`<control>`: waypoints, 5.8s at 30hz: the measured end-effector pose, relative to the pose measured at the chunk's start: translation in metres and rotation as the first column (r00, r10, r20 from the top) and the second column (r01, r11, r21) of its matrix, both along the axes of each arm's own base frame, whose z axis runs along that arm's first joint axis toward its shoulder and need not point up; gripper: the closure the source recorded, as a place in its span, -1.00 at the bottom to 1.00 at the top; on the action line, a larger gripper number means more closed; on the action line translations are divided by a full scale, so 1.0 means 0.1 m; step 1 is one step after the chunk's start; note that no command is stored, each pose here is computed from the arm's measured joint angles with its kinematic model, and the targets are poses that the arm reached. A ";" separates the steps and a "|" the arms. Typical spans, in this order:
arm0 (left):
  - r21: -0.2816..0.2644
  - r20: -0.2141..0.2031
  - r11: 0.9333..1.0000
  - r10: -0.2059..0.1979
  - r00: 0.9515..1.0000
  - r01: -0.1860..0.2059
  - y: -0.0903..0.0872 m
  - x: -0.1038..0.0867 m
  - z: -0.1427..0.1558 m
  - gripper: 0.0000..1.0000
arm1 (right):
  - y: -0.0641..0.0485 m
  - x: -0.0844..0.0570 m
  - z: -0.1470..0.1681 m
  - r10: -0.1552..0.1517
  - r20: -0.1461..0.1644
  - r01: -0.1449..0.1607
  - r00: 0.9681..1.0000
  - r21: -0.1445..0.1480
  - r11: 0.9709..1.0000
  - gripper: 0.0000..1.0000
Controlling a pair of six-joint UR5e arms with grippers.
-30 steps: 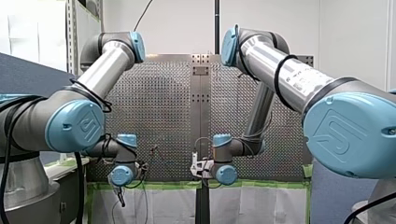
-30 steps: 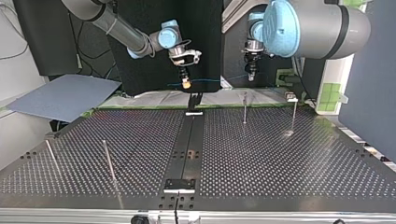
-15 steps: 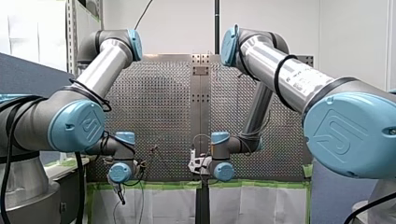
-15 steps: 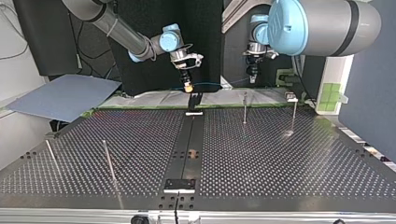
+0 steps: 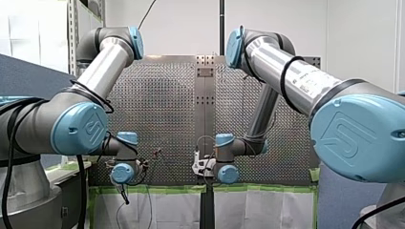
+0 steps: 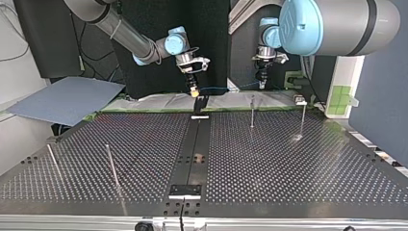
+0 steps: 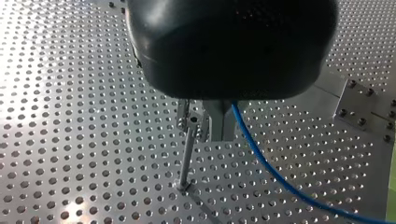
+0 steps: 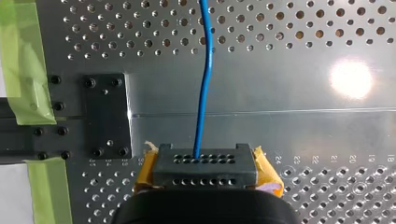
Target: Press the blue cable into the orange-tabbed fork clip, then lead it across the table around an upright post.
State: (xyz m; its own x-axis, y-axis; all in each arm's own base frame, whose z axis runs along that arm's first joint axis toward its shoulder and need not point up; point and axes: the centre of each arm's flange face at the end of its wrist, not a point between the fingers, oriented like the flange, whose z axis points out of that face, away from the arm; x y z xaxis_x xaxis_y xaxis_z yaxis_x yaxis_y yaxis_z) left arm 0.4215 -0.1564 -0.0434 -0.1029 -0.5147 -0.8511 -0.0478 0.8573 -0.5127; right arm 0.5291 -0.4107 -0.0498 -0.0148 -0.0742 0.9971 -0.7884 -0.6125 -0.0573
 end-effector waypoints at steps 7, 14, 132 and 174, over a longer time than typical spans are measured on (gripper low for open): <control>-0.019 0.005 1.000 -0.003 1.000 0.003 0.02 0.03 0.01 1.00 | -0.04 0.04 0.03 0.003 0.006 -0.003 1.000 -0.007 1.000 1.00; -0.018 0.047 1.000 -0.007 0.999 0.008 0.03 0.12 0.23 1.00 | -0.08 0.09 0.06 0.007 0.010 -0.006 1.000 -0.012 1.000 1.00; -0.098 0.041 0.995 -0.024 0.999 0.028 0.17 1.18 0.43 1.00 | -1.07 -0.13 0.02 -0.130 0.015 0.130 0.991 -0.009 0.991 1.00; 0.082 -0.007 0.996 -0.025 1.000 0.025 0.53 0.83 0.25 -1.00 | -1.05 -0.16 -0.01 -0.129 -0.013 0.130 0.992 0.012 0.991 1.00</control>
State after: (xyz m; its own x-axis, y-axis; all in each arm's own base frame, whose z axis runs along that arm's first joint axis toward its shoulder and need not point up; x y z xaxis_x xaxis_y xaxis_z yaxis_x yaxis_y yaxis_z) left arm 0.5045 -0.1037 -0.0182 -0.1199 -0.4400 -0.8899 -0.0283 0.8976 -0.4400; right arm 0.5135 -0.5161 -0.0508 -0.0134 -0.0850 0.9963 -0.8617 -0.5045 -0.0546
